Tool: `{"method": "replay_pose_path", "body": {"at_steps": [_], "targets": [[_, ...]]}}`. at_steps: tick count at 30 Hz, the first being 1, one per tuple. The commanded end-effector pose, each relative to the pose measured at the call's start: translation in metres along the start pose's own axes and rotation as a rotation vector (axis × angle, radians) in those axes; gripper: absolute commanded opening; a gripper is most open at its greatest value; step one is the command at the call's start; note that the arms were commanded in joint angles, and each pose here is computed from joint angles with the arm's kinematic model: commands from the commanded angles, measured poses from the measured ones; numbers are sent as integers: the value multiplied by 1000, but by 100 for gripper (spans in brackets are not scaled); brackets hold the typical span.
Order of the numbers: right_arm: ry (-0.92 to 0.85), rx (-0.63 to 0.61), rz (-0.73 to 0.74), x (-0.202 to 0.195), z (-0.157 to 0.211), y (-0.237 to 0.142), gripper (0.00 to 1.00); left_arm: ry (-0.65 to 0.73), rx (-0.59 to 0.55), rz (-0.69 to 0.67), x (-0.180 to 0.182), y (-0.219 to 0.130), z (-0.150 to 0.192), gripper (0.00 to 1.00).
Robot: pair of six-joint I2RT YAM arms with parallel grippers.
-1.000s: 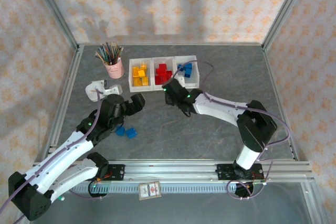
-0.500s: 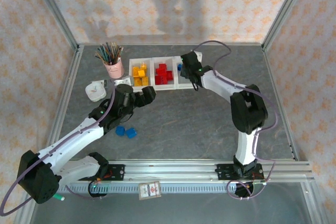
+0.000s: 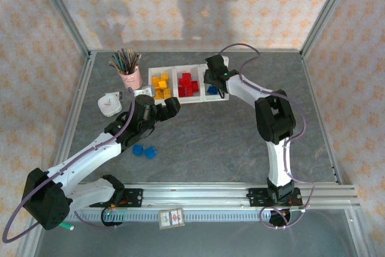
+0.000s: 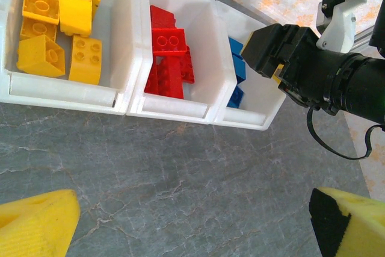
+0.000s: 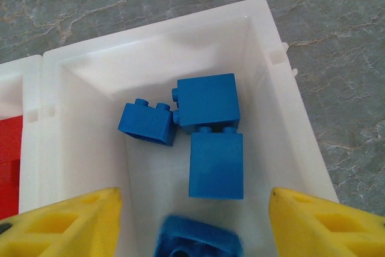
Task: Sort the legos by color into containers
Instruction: Place the lego in the container.
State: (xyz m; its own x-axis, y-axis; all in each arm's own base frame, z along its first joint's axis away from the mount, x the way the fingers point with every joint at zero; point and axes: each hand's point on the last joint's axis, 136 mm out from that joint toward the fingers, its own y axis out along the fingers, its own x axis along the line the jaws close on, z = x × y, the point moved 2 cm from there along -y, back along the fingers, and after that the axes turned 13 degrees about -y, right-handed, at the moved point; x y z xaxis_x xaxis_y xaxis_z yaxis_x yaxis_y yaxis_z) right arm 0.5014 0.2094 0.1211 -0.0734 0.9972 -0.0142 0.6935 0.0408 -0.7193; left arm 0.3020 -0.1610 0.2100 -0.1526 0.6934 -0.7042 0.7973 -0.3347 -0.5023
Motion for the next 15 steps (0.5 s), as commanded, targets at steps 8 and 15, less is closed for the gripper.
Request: {"method": "replay_pose_path", "body": {"at_steps": [8,15], "targets": [[27,-51,-66,-3,-14,-47,67,0,-54,42,-11,-10,-16,99],[-3,-66,-133,12,4,-81,69,-3,-79,22,-2,-23,-20,99]]}}
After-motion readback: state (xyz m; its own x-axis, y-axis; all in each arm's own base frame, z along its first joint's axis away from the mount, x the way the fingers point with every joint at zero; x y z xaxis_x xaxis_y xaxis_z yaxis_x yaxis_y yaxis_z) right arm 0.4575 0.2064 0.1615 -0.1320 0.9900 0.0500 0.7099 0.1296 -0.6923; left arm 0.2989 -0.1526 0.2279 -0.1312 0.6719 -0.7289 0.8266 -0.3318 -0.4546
